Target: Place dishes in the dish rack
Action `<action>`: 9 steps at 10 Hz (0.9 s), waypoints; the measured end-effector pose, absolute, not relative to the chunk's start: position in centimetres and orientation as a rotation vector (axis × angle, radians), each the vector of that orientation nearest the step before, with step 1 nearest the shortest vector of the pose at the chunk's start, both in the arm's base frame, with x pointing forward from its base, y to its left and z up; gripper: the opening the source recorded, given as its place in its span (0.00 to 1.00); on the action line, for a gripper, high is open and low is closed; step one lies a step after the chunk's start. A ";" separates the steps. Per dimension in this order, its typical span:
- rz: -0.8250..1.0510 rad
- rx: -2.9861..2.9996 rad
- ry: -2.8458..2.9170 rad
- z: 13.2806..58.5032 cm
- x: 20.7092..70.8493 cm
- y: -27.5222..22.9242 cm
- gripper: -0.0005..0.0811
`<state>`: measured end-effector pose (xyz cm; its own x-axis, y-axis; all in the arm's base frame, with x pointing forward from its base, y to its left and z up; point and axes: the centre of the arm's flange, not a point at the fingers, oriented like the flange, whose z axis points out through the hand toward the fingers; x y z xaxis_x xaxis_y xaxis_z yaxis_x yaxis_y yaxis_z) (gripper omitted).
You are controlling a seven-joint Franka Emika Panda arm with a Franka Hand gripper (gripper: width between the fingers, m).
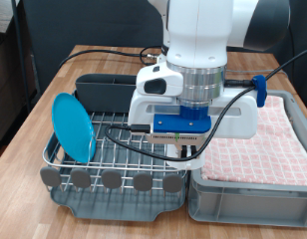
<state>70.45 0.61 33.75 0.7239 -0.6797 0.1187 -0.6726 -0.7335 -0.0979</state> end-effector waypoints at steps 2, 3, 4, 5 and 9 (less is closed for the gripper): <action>-0.238 -2.872 1.114 33.0 70.9 0.4 0.09; -0.242 -2.871 1.109 32.5 71.0 0.3 0.09; -0.242 -2.866 1.105 32.0 71.1 0.2 0.09; -0.235 -2.865 1.104 31.4 71.2 0.0 0.09; -0.215 -2.886 1.096 29.2 71.3 -0.4 0.09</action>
<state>71.31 -0.42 29.19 0.7394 -0.6638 0.1129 -0.6572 -0.7479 -0.0933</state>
